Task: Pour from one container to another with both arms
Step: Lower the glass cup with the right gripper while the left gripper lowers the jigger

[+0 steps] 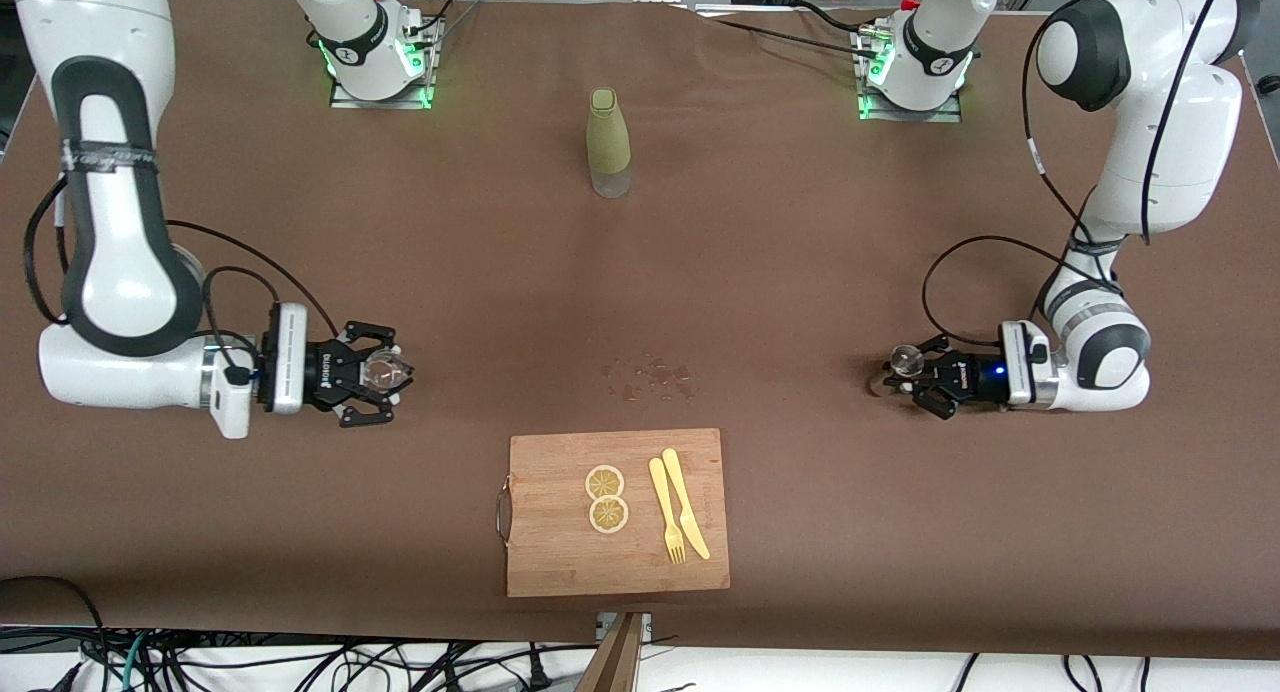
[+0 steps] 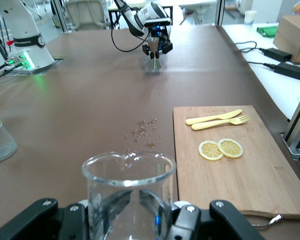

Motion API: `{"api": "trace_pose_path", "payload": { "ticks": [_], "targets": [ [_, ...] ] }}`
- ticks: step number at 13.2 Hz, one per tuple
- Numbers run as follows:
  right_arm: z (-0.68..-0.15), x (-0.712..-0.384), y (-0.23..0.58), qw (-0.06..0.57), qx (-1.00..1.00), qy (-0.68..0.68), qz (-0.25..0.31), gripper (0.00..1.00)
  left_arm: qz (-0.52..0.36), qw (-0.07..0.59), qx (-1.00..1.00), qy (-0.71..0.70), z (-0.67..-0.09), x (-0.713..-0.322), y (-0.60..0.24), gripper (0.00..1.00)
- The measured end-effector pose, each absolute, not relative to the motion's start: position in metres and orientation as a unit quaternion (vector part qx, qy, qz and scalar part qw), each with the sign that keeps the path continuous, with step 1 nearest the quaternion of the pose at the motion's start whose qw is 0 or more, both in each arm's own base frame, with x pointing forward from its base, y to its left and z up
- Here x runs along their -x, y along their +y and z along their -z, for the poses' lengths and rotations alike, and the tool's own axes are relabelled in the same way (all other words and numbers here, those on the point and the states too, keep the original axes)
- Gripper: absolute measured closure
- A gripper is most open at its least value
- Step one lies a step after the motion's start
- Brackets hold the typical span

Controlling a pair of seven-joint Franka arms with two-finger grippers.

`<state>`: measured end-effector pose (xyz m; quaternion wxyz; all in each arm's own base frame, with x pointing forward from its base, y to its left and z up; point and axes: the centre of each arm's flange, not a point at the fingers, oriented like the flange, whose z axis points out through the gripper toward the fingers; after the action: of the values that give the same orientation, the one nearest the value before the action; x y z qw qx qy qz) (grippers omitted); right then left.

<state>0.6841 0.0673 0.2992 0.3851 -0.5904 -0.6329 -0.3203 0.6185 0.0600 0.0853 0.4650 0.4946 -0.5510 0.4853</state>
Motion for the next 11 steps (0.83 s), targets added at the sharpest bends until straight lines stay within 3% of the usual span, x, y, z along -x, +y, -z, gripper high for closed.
{"api": "trace_pose_path", "payload": {
  "ticks": [5, 11],
  "targets": [
    [-0.216, -0.668, -0.006, 0.413, 0.554, -0.625, 0.364, 0.86, -0.483, 0.459, -0.498, -0.555, -0.079, -0.596, 0.11, 0.78],
    [-0.15, -0.656, -0.013, 0.432, 0.553, -0.601, 0.382, 0.86, -0.485, 0.463, -0.501, -0.547, -0.064, -0.578, 0.132, 0.78]
  ]
}}
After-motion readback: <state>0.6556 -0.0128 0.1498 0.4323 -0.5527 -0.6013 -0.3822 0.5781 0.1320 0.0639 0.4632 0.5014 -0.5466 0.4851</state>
